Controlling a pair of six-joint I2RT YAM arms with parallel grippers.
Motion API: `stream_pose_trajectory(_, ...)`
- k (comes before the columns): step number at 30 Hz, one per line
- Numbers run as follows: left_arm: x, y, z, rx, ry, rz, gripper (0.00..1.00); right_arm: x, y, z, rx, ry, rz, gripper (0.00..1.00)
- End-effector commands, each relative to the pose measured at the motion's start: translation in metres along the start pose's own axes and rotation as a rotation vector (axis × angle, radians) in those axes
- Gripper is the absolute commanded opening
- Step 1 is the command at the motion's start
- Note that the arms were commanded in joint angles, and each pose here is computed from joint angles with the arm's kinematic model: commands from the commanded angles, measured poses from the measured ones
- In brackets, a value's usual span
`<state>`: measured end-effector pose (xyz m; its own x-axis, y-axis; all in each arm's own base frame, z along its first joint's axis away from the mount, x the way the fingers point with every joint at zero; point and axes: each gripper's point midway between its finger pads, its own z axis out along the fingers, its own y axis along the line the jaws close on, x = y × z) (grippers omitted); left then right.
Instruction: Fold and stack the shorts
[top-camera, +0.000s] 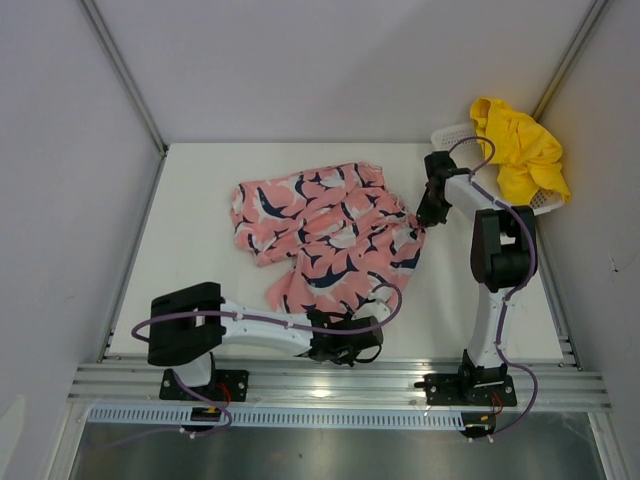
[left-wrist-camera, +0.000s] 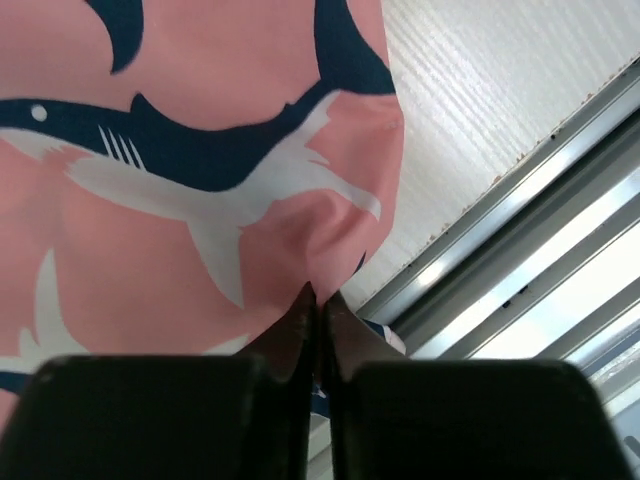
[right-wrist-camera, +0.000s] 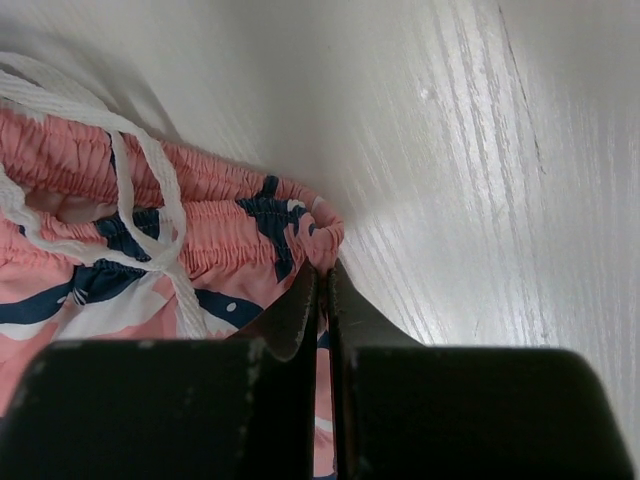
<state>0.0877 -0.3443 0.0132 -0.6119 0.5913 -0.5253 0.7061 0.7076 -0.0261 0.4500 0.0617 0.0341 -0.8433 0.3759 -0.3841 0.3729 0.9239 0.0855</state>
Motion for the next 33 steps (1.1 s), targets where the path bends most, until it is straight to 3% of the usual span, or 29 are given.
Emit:
stream_pose_trajectory(1, 0.022, -0.003, 0.012, 0.05, 0.049, -0.037, 0.03, -0.01, -0.005, -0.029, 0.005, -0.059, 0.067, 0.0)
stream_pose_trajectory(6, 0.009, -0.029, -0.018, 0.155, 0.03, 0.015, 0.0, 0.012, -0.027, -0.048, 0.042, -0.064, 0.161, 0.0)
stream_pose_trajectory(16, -0.028, -0.06, -0.133, 0.436, -0.096, -0.019, 0.0, 0.023, -0.062, -0.121, 0.11, -0.089, 0.287, 0.0)
stream_pose_trajectory(22, -0.055, -0.052, -0.196, 0.504, -0.21, -0.027, 0.0, -0.004, -0.077, -0.19, -0.091, -0.213, 0.405, 0.0)
stream_pose_trajectory(27, -0.088, -0.026, -0.246, 0.483, -0.313, -0.016, 0.0, -0.044, -0.056, -0.257, -0.278, -0.31, 0.384, 0.0)
stream_pose_trajectory(33, -0.133, 0.046, -0.294, 0.438, -0.5, -0.09, 0.0, -0.091, -0.011, -0.324, -0.582, -0.446, 0.334, 0.0)
